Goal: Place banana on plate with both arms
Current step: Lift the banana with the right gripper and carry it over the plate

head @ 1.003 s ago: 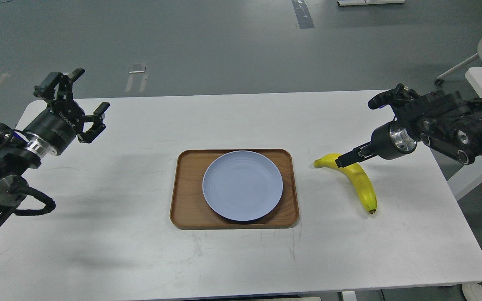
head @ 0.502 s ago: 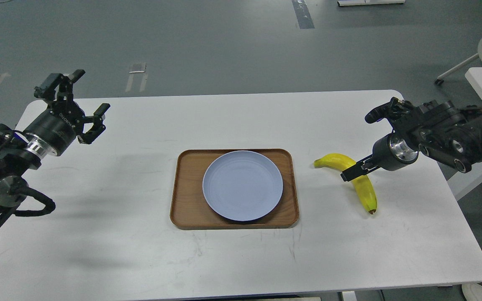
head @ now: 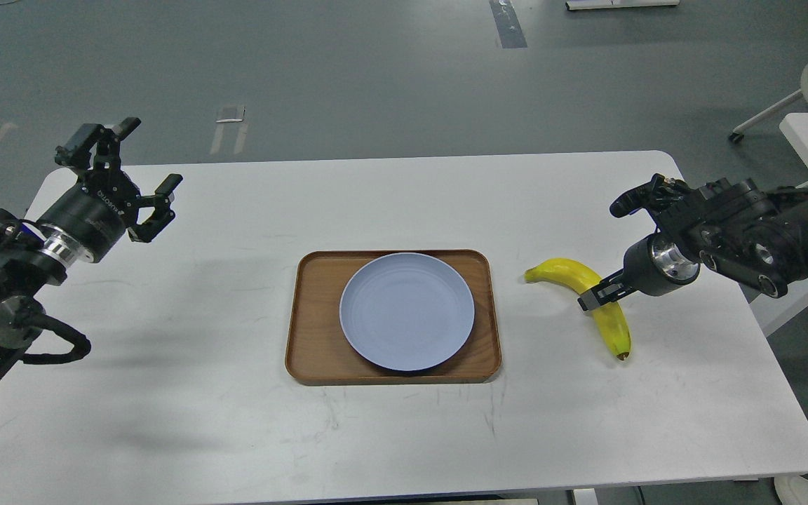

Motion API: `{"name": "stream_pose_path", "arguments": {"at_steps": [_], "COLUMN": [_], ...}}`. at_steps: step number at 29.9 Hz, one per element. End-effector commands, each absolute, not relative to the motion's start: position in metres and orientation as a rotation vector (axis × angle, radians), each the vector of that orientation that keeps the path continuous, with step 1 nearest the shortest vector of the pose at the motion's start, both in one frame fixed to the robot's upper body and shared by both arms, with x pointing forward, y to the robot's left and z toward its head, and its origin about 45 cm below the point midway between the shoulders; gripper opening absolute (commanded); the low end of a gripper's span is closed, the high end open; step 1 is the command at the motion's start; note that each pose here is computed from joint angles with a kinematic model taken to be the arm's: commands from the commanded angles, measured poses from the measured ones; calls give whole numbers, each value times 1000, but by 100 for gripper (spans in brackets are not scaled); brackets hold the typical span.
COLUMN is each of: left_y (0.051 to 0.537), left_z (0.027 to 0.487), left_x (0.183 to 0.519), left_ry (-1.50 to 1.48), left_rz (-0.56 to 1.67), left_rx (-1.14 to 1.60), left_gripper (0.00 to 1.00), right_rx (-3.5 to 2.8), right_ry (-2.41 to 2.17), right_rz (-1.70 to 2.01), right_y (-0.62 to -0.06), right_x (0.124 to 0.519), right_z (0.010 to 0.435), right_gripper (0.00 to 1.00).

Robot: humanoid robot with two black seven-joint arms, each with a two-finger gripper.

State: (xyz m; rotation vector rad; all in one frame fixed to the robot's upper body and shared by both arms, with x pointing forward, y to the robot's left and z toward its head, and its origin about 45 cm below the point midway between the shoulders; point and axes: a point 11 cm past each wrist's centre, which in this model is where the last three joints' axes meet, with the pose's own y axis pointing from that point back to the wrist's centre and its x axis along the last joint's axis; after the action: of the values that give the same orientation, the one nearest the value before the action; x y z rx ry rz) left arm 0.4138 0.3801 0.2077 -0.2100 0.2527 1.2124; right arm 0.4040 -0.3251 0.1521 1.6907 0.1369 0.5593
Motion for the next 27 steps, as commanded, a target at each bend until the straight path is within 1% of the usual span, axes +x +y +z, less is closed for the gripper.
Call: {"name": "stream_pose_path", "arguments": {"at_steps": [1,6,9,12,20,21,23,27], "left_y": [381,381,380,378,375,375,376,375], "left_z": [208,208,208,208,207,207,209,211], "left_x": [414,414,414,414,415,415,416,417], "left_ry": [251,252,253,254,258,258,253,250], "left_rz": [1214,1213,1212,1210,1205,1205,1206,1205], "left_rx": [-209,-210,-210,-213,-219,-219,-219,-223], "left_gripper": [98,98,98,98,99,99,98,98], "right_rx": [1687,1694,1726,1739,1872,1872,1906,1916], "right_ry": [121,71,53,72,197,197,229,265], "right_rz": [575,631,711,769,831,831,841,851], "right_y": [-325,-320,-297,-272,-164,-163,-137,-111], "right_x": [410,426,439,445,436,436,430,424], "right_z": [161,194,225,239,219,219,213,202], "right_gripper": [5,5,6,6,7,7,7,9]}}
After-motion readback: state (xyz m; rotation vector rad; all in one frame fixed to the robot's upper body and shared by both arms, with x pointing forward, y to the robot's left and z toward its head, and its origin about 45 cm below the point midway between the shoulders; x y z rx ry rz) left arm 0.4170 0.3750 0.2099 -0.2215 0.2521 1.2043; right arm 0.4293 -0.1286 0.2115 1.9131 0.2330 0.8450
